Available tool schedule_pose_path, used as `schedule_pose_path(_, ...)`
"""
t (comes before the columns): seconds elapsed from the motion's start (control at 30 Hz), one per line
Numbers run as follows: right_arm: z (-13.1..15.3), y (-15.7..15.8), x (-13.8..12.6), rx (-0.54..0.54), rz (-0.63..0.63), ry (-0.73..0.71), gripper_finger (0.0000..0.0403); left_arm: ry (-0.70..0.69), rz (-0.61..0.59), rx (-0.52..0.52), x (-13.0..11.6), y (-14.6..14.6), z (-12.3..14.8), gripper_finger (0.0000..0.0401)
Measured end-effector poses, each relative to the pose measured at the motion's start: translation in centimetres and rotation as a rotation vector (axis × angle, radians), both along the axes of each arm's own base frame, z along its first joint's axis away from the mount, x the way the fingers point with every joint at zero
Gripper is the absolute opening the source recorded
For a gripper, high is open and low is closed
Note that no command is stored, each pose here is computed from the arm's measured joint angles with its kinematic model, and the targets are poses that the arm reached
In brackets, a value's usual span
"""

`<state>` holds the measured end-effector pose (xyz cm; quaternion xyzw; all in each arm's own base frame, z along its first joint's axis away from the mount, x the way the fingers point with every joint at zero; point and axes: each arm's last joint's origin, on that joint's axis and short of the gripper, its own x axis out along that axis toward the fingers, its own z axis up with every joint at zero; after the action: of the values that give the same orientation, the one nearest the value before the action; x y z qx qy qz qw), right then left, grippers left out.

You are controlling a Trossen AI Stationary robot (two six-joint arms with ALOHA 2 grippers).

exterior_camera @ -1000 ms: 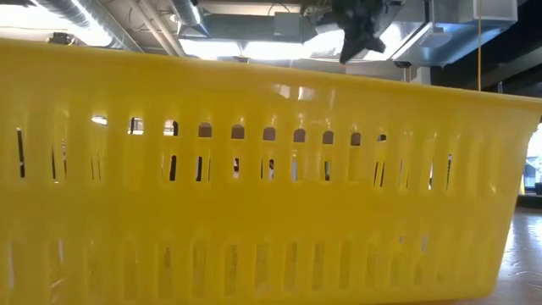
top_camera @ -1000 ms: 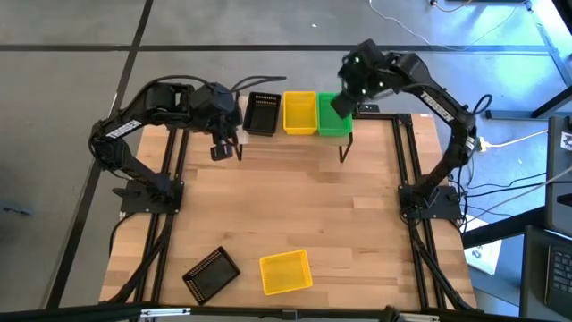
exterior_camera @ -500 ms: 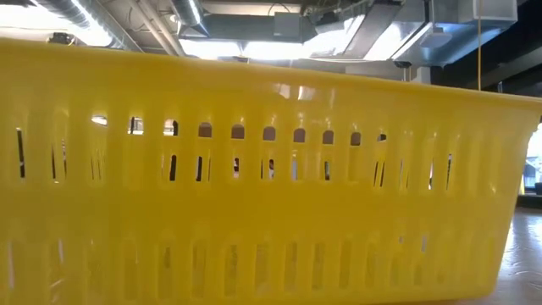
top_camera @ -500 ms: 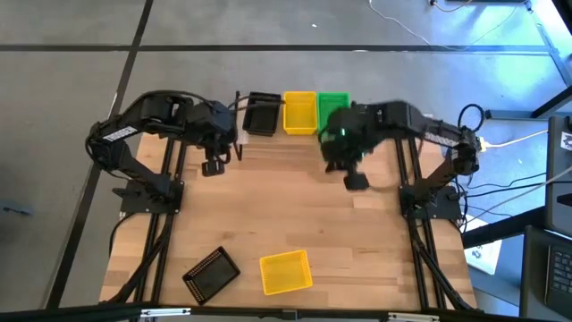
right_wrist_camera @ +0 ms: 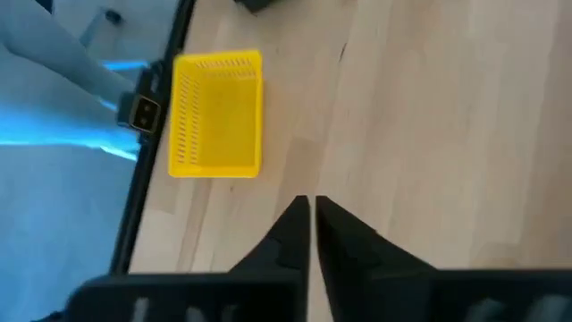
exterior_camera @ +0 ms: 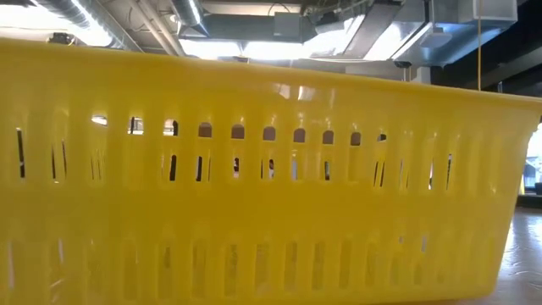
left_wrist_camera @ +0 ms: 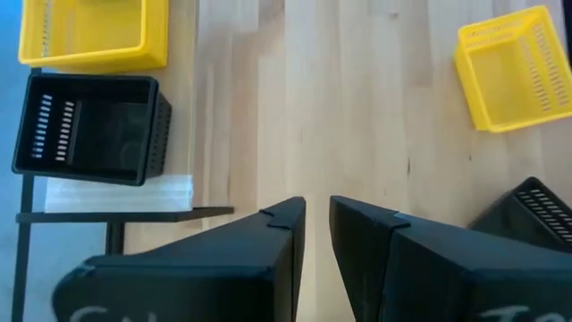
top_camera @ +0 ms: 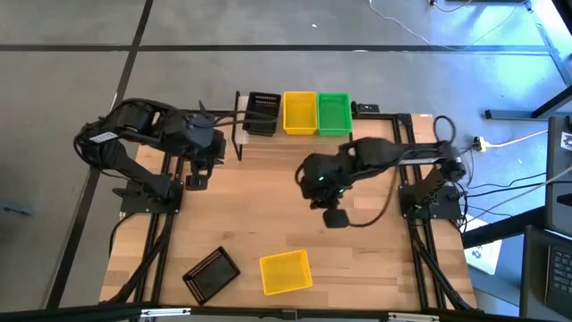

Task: Stack baskets on shelf by color
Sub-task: Stack the yellow bin on top of the other yellow bins on the shelf

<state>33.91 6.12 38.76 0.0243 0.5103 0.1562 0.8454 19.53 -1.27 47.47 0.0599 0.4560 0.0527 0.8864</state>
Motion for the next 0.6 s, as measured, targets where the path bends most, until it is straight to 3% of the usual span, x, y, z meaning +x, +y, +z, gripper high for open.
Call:
schedule_pose_path(0.27,-4.7,1.8,3.3,-0.040,0.039,0.130,0.0102,-0.045,-0.032,-0.024,-1.7,-0.7,0.7,0.0047)
schedule_pose_path(0.4,-8.0,2.8,5.1,-0.054,0.139,0.198,0.0116,-0.071,-0.043,-0.026,-2.7,-0.6,1.1,0.0047)
schedule_pose_path(0.6,-13.4,4.3,7.8,0.080,0.291,0.287,0.0117,-0.100,-0.056,-0.018,-3.9,-0.5,1.6,0.0047)
